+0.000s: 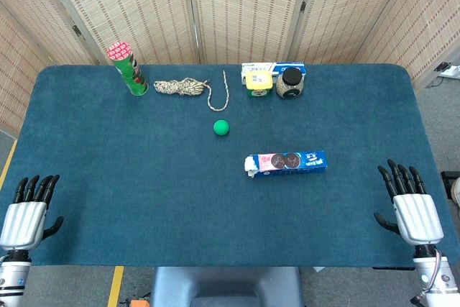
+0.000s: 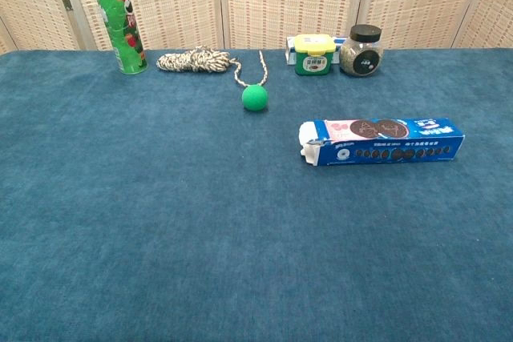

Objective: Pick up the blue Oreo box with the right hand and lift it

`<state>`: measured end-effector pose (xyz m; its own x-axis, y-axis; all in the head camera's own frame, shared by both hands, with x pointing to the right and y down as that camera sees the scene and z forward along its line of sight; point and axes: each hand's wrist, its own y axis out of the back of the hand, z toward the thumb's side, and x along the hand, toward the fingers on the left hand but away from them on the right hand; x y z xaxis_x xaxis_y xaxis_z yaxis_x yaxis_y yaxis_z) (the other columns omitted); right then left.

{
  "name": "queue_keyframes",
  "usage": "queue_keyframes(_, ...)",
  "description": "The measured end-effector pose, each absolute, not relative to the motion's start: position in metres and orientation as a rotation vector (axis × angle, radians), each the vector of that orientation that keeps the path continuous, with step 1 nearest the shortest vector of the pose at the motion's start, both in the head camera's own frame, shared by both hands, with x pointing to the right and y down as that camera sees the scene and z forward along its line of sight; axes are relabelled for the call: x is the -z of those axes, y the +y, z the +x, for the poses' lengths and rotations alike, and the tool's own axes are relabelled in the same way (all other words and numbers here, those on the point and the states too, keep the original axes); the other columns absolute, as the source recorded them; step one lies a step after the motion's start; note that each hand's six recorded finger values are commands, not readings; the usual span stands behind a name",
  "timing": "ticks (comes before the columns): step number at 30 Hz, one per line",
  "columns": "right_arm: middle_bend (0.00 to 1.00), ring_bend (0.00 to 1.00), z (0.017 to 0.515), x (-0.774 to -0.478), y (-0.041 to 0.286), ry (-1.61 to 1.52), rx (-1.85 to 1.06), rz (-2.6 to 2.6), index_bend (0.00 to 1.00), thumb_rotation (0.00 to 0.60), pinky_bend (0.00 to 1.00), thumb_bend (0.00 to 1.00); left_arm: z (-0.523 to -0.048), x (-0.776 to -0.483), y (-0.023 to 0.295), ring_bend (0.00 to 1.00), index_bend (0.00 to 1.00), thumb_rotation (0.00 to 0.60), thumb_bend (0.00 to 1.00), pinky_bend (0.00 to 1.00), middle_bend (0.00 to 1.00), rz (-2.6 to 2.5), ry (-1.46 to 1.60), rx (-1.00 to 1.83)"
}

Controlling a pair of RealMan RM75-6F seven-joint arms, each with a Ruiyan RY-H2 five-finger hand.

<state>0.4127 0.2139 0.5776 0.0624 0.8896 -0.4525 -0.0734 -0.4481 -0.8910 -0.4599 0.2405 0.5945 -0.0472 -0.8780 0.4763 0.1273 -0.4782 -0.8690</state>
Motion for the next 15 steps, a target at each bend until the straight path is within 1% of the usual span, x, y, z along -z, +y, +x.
queue_keyframes(11,0.0,0.0,0.4138,-0.5806,0.2138,-0.84,-1.524,-1.542,0.0,0.6,0.0,0.23,-0.4558,-0.5971,0.24,0.08,0.06,0.6,0.29,0.02,0.13,-1.467,0.824,1.627)
queue_keyframes(15,0.0,0.05,0.4077,-0.5797,0.2115,-0.848,-1.468,-1.562,0.0,0.6,0.01,0.23,-0.4557,-0.5989,0.2407,0.08,0.06,0.6,0.3,0.05,0.13,-1.482,0.821,1.632)
